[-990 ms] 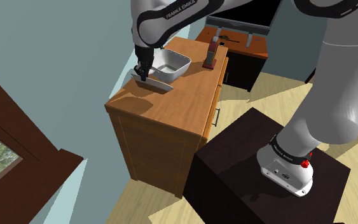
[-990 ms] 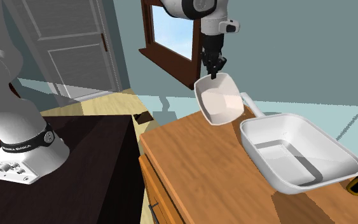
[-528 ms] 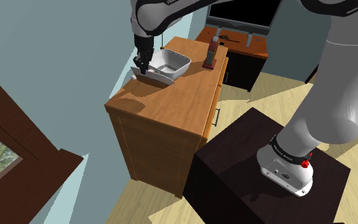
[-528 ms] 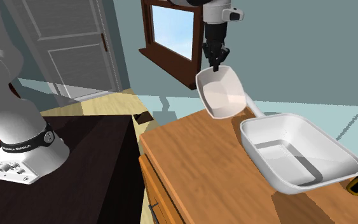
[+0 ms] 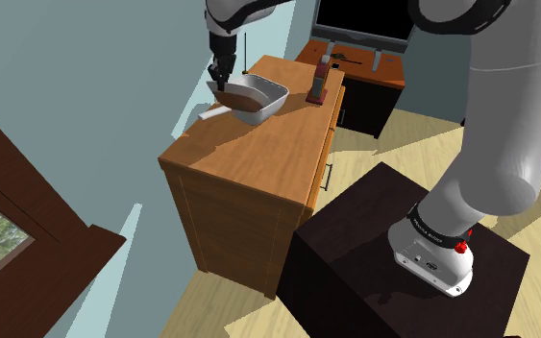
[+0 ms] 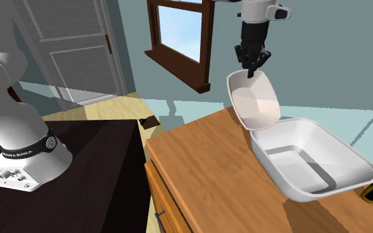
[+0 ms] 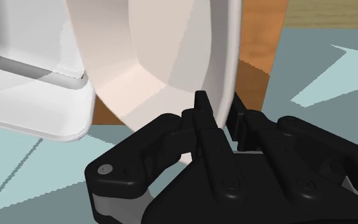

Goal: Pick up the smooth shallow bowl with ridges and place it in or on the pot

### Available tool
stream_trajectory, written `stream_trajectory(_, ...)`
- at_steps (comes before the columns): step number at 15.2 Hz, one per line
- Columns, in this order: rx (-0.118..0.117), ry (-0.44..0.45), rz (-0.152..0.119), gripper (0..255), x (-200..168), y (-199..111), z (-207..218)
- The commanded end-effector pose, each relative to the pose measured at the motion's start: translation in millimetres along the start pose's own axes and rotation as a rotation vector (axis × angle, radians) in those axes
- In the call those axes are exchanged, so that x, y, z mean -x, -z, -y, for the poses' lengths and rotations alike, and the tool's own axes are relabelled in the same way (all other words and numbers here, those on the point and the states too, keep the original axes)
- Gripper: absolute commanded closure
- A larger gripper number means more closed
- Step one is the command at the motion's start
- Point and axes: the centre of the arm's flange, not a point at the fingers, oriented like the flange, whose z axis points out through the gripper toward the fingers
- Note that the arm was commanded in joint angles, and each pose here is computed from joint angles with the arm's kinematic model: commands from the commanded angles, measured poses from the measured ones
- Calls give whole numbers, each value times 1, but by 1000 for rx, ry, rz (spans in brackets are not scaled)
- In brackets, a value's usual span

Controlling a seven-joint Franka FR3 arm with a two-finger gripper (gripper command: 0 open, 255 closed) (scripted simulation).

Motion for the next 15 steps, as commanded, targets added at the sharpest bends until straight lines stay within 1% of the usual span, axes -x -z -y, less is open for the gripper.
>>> stream_trajectory(1,1,0,1,255,-8,3,-25)
stream_trajectory(6,1,0,1,255,-31,7,-87)
stream_trajectory(7,1,0,1,255,-33,8,-94)
stream_trajectory(15,1,0,1,255,-29,-34,-93)
